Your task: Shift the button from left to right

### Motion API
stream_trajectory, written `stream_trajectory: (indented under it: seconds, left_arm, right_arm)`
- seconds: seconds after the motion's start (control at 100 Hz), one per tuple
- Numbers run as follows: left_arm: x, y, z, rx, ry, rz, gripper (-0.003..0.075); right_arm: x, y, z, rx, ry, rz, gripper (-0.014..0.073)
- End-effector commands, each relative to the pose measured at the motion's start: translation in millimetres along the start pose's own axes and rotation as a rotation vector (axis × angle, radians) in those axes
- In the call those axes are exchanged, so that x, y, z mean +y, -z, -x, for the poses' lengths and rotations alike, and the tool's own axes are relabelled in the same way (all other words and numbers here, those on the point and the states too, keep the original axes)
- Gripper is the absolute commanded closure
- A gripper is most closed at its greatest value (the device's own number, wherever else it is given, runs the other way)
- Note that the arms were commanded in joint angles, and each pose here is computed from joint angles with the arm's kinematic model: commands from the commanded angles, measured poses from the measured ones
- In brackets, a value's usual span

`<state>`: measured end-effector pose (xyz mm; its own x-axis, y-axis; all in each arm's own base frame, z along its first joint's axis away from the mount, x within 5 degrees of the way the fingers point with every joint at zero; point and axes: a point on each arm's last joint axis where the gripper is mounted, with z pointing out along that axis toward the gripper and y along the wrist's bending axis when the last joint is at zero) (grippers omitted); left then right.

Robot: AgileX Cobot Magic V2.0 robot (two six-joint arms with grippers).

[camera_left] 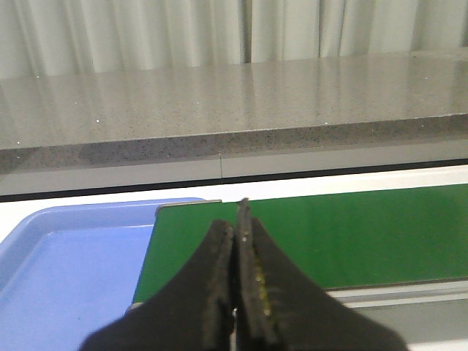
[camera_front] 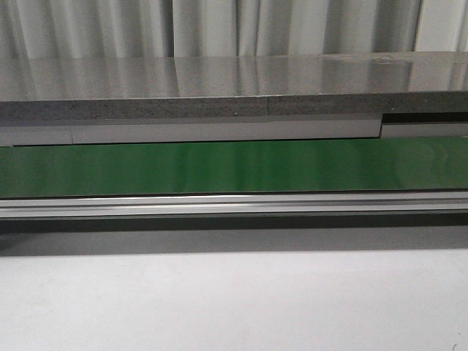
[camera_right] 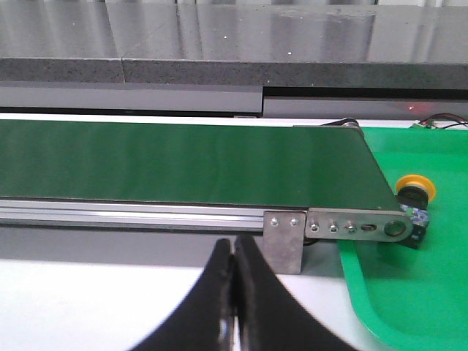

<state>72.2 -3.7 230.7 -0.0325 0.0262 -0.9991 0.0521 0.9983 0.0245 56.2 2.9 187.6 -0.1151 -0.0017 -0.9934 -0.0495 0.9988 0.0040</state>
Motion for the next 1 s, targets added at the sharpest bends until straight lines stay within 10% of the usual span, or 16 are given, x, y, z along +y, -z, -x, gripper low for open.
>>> stream_trajectory:
  seconds: [0.0,0.99]
  left_arm:
    - [-1,6,4,-0.133,0.025,-0.013,0.0741]
    - [0,16,-26,-0.197,0.046,0.015,0.0741]
  right_arm:
    - [0,3,13,-0.113,0.009,-0.008,0.0662]
    - [0,3,13,-0.113,0.009,-0.008,0.0662]
